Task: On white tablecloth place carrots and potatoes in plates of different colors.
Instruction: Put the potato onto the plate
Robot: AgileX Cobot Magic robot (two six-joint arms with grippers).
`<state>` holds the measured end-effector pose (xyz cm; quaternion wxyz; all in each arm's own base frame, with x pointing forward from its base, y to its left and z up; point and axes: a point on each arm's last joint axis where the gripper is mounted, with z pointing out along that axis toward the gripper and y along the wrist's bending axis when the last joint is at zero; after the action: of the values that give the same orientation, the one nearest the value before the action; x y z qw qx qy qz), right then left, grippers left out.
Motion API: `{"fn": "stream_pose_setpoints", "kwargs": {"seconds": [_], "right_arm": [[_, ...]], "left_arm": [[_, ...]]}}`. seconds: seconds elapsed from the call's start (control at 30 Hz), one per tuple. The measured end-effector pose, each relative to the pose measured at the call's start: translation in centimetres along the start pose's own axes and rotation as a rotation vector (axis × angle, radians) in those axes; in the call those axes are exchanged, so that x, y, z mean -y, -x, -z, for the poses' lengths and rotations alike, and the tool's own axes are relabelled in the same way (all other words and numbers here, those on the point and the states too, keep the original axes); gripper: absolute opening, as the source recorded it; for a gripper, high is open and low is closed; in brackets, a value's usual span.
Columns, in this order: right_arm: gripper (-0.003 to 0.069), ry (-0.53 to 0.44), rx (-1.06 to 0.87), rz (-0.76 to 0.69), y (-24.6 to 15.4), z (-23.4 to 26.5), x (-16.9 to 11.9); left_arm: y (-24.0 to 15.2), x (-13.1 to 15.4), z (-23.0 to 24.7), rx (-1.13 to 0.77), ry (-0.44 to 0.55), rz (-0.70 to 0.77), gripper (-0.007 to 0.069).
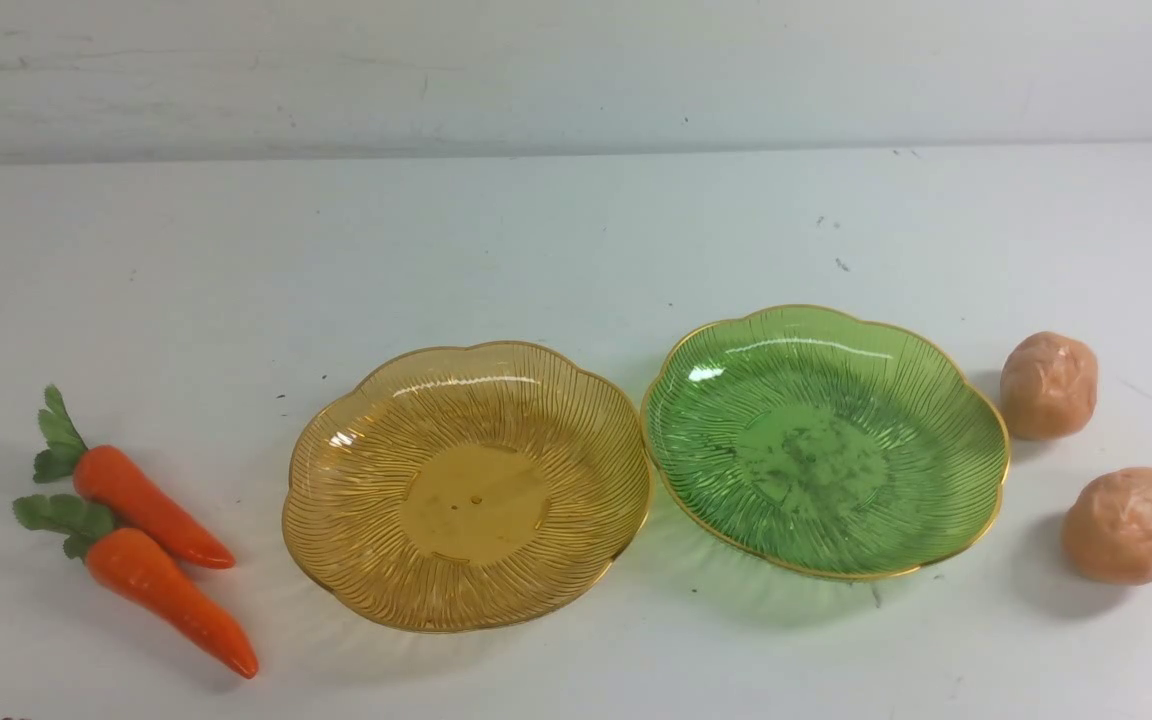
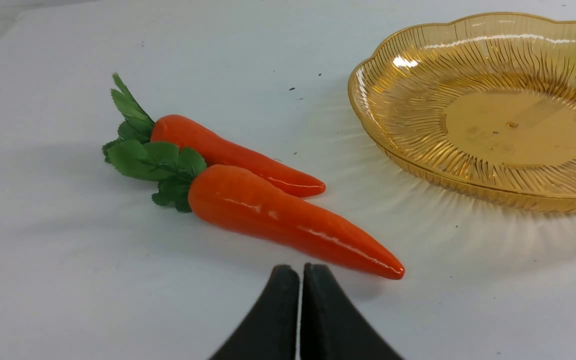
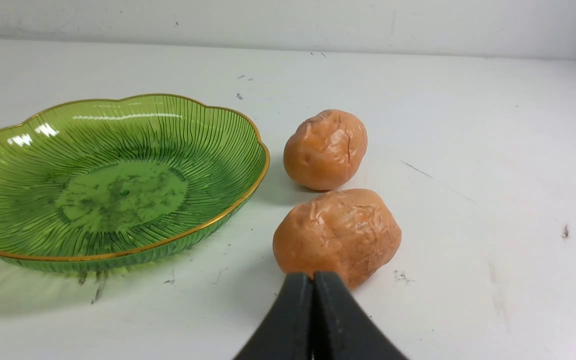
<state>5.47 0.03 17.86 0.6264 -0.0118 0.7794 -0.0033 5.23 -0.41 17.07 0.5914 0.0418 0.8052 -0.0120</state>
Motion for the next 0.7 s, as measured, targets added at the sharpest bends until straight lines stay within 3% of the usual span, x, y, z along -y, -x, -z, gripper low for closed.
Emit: {"fn": "stream_pose_setpoints", "kwargs": {"seconds": [0.4, 0.47, 0.67, 0.7], "right_arm": [[-0.0015, 0.001, 0.012, -0.021, 0.1, 0.0, 0.0], [-0.0015, 0.062, 0.044, -0.177, 0.4, 0.0, -0.2], [-0.0015, 0.178, 0.063, -1.085, 1.3, 0.1, -1.0], [-0.0015, 0.19, 0.062, -1.144, 1.3, 0.2, -1.1]], "left_arm": [[0.0, 0.0, 0.0, 0.0, 0.0, 0.0, -0.0003], [0.0, 0.0, 0.0, 0.0, 0.0, 0.0, -0.0003], [0.0, 0.0, 0.0, 0.0, 0.0, 0.0, -0.0003], [0.0, 0.0, 0.0, 0.0, 0.0, 0.0, -0.0003]]}}
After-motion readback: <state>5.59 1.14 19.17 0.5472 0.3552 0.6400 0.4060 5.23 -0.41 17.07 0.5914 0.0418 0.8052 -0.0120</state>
